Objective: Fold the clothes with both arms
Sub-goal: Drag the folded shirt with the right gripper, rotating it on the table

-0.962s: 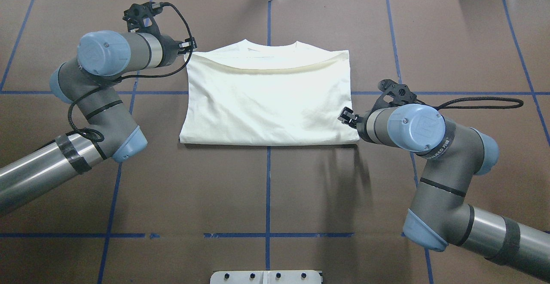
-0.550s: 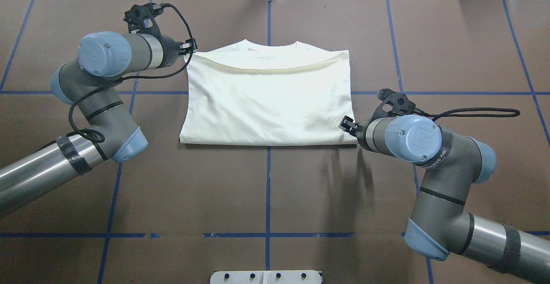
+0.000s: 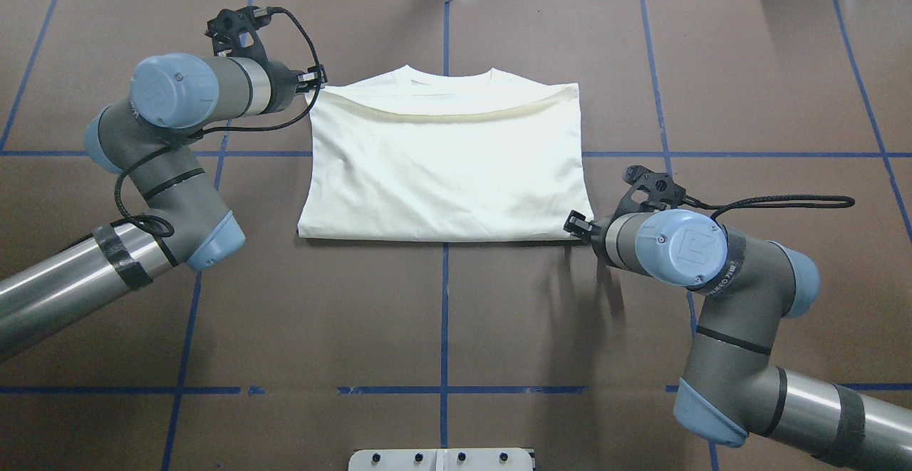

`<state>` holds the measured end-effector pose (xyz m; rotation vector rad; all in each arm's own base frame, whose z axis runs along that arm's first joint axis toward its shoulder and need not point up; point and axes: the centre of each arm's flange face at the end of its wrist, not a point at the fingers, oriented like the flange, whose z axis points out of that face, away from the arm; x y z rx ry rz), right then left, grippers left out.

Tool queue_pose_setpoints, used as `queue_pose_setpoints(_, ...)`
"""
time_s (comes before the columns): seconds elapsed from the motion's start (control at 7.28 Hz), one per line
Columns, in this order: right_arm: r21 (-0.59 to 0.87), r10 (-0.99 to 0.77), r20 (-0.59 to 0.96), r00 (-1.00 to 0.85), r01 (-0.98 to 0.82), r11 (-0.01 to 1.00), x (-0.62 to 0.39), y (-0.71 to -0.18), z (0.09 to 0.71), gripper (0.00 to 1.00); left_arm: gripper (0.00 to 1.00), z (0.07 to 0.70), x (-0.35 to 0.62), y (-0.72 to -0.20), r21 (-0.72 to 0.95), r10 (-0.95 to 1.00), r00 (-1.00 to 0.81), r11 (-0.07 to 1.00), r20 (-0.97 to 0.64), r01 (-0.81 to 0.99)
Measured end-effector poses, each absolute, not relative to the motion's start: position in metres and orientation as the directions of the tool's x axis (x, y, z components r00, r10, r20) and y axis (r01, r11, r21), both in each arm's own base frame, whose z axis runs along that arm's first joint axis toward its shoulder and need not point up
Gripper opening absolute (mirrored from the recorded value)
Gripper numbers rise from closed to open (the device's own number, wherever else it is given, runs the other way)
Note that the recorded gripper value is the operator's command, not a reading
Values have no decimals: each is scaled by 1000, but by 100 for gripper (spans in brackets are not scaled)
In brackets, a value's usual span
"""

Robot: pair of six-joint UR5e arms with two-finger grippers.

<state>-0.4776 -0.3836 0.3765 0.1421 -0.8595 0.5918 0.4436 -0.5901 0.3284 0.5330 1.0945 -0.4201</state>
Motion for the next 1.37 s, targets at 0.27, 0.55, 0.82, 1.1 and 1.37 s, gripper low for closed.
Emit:
queue_pose_setpoints(0.27, -115, 431, 748, 504, -541, 833, -478, -383, 376, 0, 24, 330, 444, -590, 197, -62, 405, 800, -912, 566)
queue_pose_setpoints(0.55, -118, 429, 753, 499, -539, 834, -477, -382, 373, 0, 24, 334, 444, -590, 196, -65, 408, 801, -910, 565)
queue_pose_setpoints(0.82, -120, 427, 758, 493, -538, 834, -473, -381, 369, 0, 24, 339, 444, -589, 195, -70, 413, 802, -908, 564)
queue_pose_setpoints(1.1, -138, 412, 779, 473, -511, 848, -445, -350, 359, 0, 24, 340, 444, -588, 195, -70, 414, 803, -908, 563)
queue_pose_setpoints(1.37, -230, 415, 787, 458, -407, 884, -425, -255, 341, 0, 24, 339, 446, -587, 195, -68, 413, 805, -908, 560)
